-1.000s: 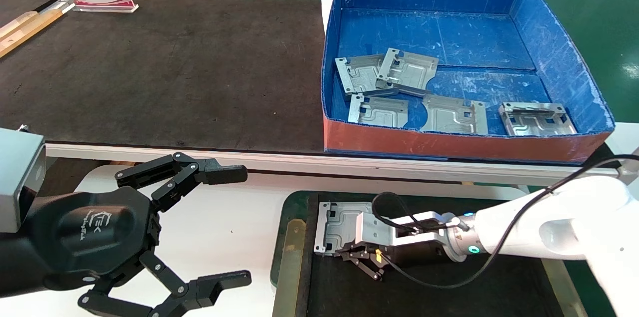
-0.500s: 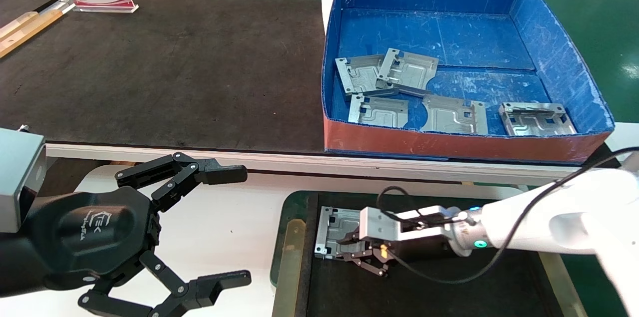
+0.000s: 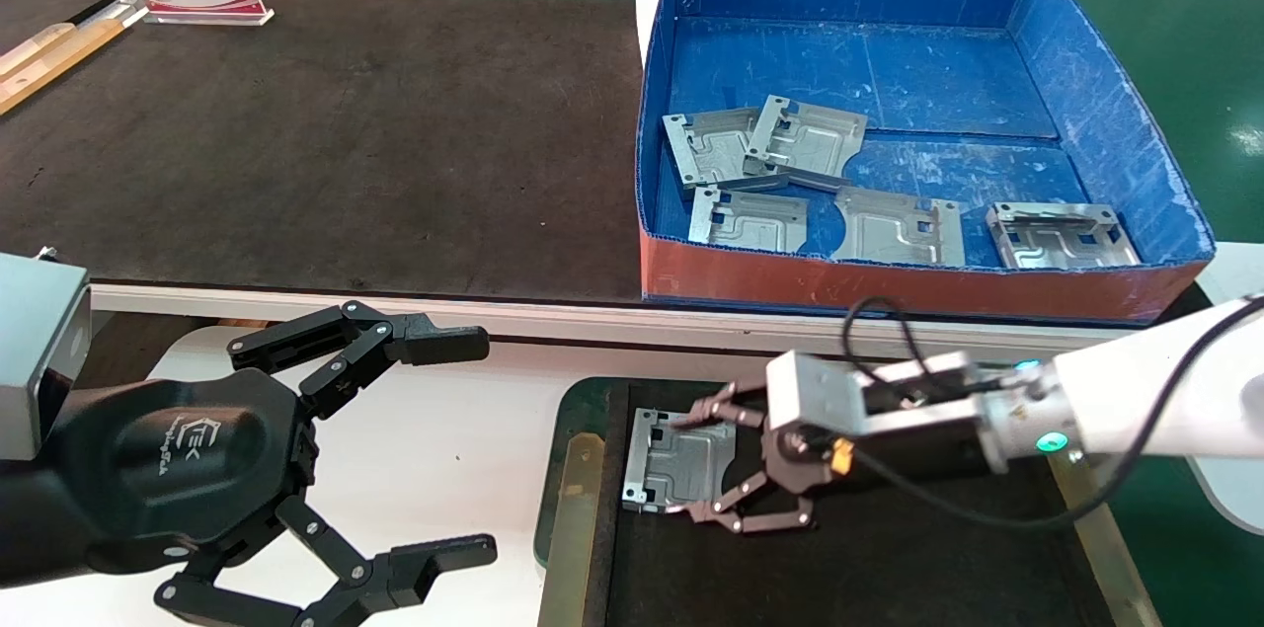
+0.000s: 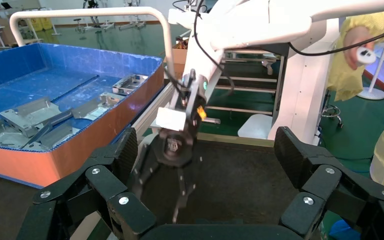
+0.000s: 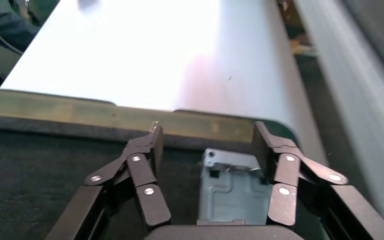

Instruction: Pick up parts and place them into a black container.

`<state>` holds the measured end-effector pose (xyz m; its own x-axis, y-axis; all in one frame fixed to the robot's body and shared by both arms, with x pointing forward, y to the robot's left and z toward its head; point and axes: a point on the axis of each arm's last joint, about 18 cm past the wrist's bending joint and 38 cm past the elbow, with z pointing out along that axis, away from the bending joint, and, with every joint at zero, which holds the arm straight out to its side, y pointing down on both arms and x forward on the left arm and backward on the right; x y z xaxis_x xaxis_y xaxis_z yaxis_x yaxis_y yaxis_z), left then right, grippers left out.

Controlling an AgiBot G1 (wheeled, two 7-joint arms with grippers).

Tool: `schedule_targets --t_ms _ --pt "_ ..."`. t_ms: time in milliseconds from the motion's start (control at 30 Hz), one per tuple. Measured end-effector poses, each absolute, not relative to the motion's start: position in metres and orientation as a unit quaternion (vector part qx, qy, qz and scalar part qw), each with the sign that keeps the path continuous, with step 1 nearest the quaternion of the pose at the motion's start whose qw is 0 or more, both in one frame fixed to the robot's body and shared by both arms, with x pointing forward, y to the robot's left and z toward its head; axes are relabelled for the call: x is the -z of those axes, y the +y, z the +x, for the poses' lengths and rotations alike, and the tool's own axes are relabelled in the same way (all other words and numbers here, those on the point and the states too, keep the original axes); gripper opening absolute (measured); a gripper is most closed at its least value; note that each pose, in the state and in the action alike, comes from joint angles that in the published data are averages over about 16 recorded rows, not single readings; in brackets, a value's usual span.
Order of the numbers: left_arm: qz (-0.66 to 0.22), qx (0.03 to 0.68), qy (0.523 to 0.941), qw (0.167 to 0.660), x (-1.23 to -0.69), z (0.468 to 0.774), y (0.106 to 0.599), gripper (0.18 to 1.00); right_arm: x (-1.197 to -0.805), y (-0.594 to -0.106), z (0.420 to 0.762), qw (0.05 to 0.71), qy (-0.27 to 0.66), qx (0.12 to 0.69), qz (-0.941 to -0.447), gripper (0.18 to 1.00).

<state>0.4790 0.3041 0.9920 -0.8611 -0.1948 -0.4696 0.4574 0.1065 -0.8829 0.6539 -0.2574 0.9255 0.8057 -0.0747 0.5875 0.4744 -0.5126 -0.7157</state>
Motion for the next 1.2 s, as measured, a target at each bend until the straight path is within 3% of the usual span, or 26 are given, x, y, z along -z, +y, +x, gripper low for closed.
schedule_targets --t_ms 400,600,800,1200 --pt "0.093 0.662 0.702 0.246 -0.992 0.479 0.304 1.001 -1.007 -0.275 0.598 0.568 -0.168 0.305 -0.746 0.817" --pt "0.093 0.662 0.702 0.246 -0.992 0.479 0.304 1.001 -1.031 -0.283 0.569 0.604 -0.177 0.297 -0.718 0.912" --pt "0.093 0.662 0.702 0.247 -0.992 0.479 0.304 1.001 -1.038 -0.288 0.560 0.615 -0.176 0.295 -0.709 0.969" --pt "0.093 0.662 0.702 0.247 -0.992 0.479 0.304 1.001 -1.030 -0.287 0.555 0.626 -0.168 0.284 -0.707 1.000"
